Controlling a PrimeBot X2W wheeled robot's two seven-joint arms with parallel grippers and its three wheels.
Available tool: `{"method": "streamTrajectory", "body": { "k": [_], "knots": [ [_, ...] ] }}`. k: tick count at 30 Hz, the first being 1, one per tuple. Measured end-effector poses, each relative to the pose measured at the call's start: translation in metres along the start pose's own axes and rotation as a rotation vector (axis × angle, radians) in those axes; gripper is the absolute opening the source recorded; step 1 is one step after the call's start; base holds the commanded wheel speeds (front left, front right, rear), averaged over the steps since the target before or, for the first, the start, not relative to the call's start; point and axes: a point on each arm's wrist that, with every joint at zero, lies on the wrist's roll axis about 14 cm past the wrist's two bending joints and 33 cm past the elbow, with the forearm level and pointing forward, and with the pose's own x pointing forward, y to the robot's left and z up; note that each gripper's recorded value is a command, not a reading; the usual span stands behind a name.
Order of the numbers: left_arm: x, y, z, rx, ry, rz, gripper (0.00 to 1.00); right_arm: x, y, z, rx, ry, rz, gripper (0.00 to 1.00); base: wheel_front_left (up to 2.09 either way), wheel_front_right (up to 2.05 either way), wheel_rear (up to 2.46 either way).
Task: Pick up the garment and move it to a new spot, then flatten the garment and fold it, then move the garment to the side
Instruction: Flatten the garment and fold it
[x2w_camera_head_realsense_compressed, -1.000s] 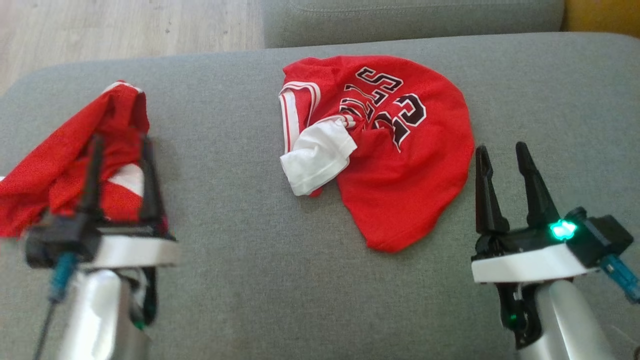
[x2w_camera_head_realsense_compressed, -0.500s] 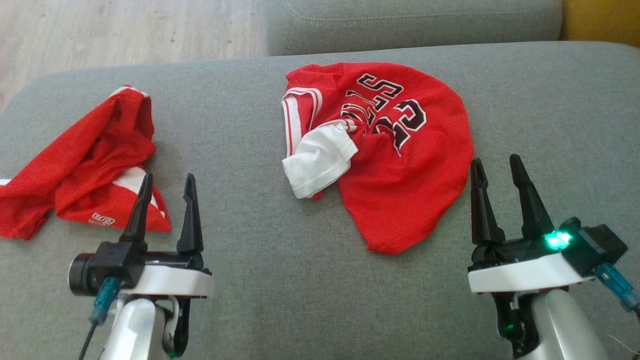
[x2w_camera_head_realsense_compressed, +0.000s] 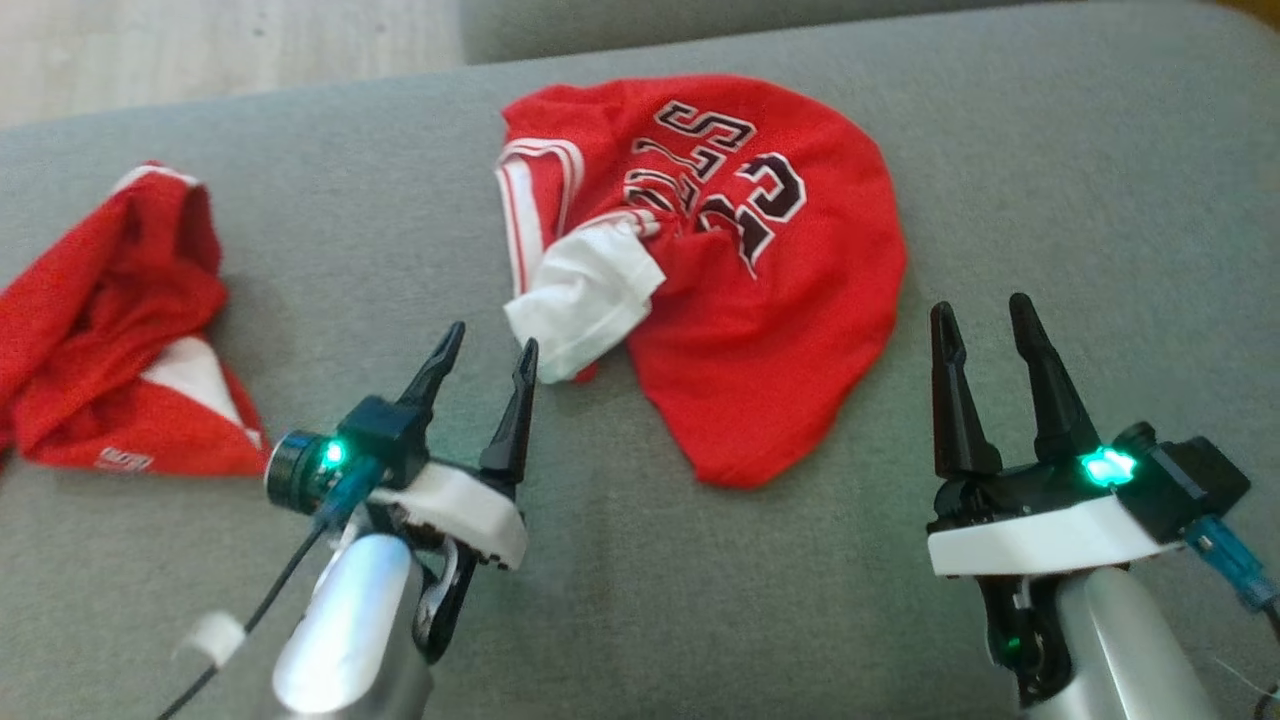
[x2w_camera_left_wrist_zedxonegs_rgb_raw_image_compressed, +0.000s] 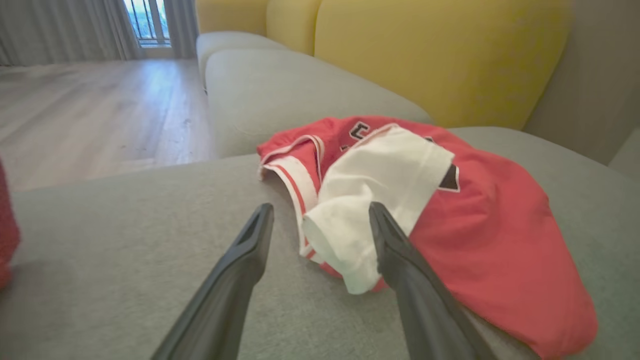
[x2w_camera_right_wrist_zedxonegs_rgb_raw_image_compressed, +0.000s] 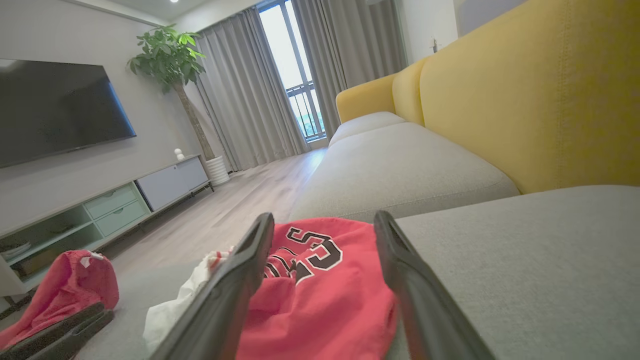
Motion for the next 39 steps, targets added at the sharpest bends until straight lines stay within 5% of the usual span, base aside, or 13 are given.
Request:
{"method": "streamTrajectory", "body": {
  "k": [10,11,12,20,32,39],
  "knots": [
    [0.027,-0.016,-0.041,-0.077,0.156,-0.055,1.00,-0.001,-0.026,-0.005,0.000,0.016,-0.076,1.00,0.00,0.00,0.00],
    [0.029,-0.016,-0.042,-0.091,0.159,-0.057,0.44,-0.001,-0.028,-0.006,-0.001,0.018,-0.080,1.00,0.00,0.00,0.00],
    [0.031,-0.017,-0.041,-0.102,0.154,-0.058,0.00,-0.001,-0.029,-0.006,-0.001,0.019,-0.083,1.00,0.00,0.00,0.00],
    [0.037,-0.017,-0.014,-0.132,0.037,-0.059,0.00,0.003,-0.030,-0.003,-0.003,0.006,-0.083,1.00,0.00,0.00,0.00],
    [-0.001,0.022,0.052,-0.138,-0.220,0.102,0.00,0.005,-0.013,0.009,0.003,-0.027,-0.036,1.00,0.00,0.00,0.00],
    [-0.040,0.044,0.029,-0.113,-0.138,0.199,0.00,0.003,0.005,0.002,0.017,-0.006,0.011,1.00,0.00,0.00,0.00]
  ]
}}
